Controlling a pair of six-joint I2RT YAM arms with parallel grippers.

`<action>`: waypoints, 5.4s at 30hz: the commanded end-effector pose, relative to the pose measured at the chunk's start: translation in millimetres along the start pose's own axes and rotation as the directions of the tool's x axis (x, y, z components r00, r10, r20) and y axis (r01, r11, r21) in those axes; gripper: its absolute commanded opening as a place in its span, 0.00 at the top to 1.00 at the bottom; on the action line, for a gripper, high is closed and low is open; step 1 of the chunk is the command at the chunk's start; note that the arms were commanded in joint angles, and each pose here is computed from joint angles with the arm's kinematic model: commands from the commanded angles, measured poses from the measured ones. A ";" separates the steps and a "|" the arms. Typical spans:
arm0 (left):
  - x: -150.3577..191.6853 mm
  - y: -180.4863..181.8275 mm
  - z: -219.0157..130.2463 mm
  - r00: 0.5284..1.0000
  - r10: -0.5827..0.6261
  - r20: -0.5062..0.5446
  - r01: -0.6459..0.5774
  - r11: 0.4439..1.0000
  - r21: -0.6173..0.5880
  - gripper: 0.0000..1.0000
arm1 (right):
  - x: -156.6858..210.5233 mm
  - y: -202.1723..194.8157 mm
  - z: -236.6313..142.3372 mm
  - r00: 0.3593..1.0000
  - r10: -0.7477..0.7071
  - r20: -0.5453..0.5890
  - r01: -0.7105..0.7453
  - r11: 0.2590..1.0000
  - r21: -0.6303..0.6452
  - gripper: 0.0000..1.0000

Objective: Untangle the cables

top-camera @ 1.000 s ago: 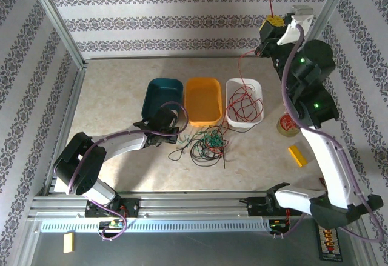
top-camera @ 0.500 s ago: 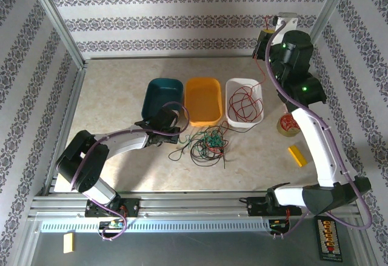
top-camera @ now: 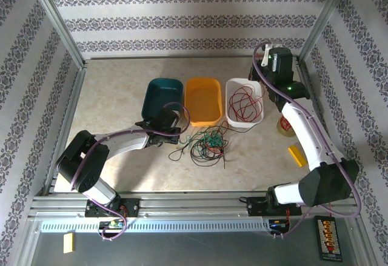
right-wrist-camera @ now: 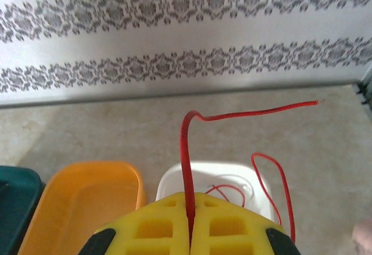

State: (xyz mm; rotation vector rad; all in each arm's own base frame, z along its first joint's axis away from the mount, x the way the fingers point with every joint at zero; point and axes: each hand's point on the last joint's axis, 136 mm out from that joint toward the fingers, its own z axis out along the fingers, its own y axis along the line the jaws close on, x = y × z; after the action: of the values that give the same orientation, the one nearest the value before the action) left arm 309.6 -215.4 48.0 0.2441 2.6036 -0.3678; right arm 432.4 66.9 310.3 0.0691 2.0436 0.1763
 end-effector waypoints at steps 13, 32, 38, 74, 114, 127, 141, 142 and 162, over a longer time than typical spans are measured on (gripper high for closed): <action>-9.7 -7.3 -7.4 0.999 0.036 0.032 -0.036 0.999 0.001 1.00 | 100.6 23.3 28.3 0.959 0.181 -0.219 -0.218 0.962 -0.162 1.00; -6.4 -7.0 -9.5 0.998 0.050 0.022 -0.050 0.999 -0.012 1.00 | 186.3 -9.8 112.0 0.879 0.234 -0.415 -0.240 0.970 0.037 1.00; -6.8 -8.5 -13.6 0.998 0.059 0.030 -0.059 0.998 -0.014 1.00 | 179.8 -6.1 113.2 0.890 0.246 -0.385 -0.250 0.967 0.041 0.85; -20.7 -76.8 -15.1 0.964 0.244 0.102 -0.261 0.940 0.218 0.62 | 330.7 131.9 -81.5 0.724 -0.341 -0.599 -0.013 0.862 -0.506 0.45; -6.3 -106.3 28.9 0.929 0.371 -0.001 -0.360 0.902 0.237 0.46 | 354.9 121.2 -71.4 0.663 -0.391 -0.638 0.104 0.893 -0.439 0.64; 5.6 -94.8 33.9 0.926 0.376 -0.030 -0.362 0.908 0.209 0.46 | 273.9 112.9 -82.4 0.840 -0.184 -0.510 -0.041 0.916 -0.398 1.00; 13.3 -91.4 39.2 0.920 0.389 -0.048 -0.372 0.905 0.207 0.46 | 120.9 148.9 -125.5 0.966 0.068 -0.250 -0.201 0.803 -0.561 1.00; 13.6 -91.2 38.7 0.920 0.389 -0.046 -0.372 0.905 0.208 0.46 | 114.1 152.6 -128.4 0.967 0.072 -0.243 -0.204 0.792 -0.575 1.00; 4.8 -108.9 -38.1 0.877 0.409 0.251 -0.470 0.839 0.276 0.28 | 131.7 182.5 -135.9 0.951 -0.018 -0.308 -0.193 0.743 -0.641 1.00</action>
State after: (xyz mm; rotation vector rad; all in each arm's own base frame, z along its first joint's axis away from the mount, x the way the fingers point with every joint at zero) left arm 266.2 -298.7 84.6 0.8359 2.2943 -0.5938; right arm 252.3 245.1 286.5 -0.3051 2.1529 0.9947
